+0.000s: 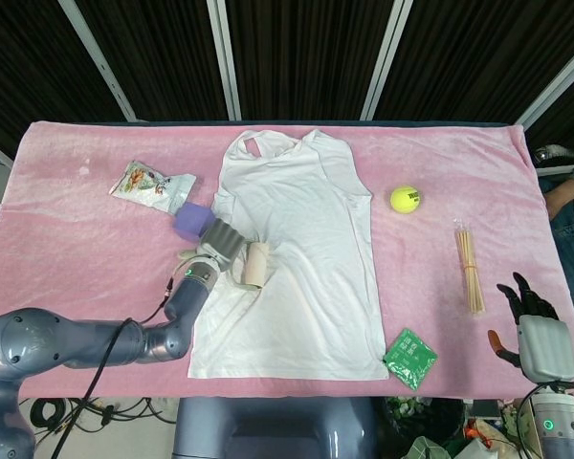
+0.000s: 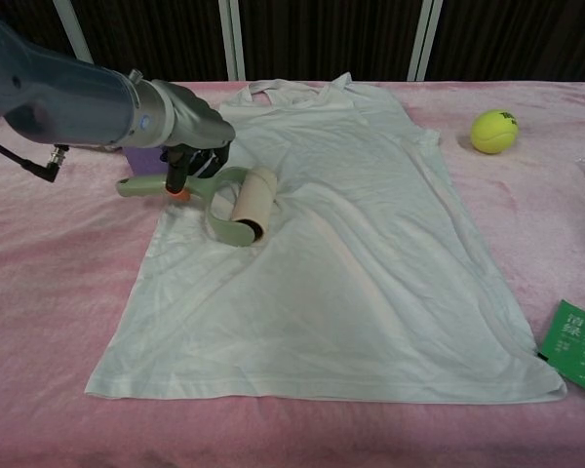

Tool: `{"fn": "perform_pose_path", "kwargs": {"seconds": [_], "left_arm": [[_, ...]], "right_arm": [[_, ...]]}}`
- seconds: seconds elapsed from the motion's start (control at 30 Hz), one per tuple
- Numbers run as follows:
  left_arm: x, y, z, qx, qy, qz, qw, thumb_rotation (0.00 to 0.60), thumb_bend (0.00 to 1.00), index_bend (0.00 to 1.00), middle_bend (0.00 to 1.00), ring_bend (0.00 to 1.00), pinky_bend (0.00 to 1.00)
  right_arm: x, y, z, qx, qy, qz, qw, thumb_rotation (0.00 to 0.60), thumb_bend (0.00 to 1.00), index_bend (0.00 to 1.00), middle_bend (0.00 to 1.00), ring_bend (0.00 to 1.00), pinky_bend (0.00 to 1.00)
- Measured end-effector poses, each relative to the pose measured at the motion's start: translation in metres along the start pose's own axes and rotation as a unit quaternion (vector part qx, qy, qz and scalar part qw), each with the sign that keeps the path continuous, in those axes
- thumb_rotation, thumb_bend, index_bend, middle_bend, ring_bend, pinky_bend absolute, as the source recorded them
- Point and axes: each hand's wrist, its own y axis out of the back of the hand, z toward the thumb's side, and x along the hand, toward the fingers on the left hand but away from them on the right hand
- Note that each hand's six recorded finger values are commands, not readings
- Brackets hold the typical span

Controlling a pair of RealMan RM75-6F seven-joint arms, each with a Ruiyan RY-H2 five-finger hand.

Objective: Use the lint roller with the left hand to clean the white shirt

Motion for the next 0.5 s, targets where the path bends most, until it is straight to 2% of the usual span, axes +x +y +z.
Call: {"fn": "perform_pose_path", "kwargs": {"seconds": [0.27,0.5], "left_arm": [[-0.016,-0.033,-0.039,0.006,0.025,-0.049,0.9985,0.600,0.48,0.72,0.70,0.66,0.78],[-0.015,-0.028,-0.031,0.004,0.008,-0.038,0.9992,0.600,0.48,0.72,0.70,0.66,0.78]], "right_arm": [[0.000,0.000,0.000,0.000,-0.002,0.000,1.0000,0.600,0.25,0.20,0.02,0.16,0.20],[0.000,0.000,0.000,0.001,-0.002,-0.001,1.0000,0.600,0.25,0.20,0.03,0.16,0.20]]}}
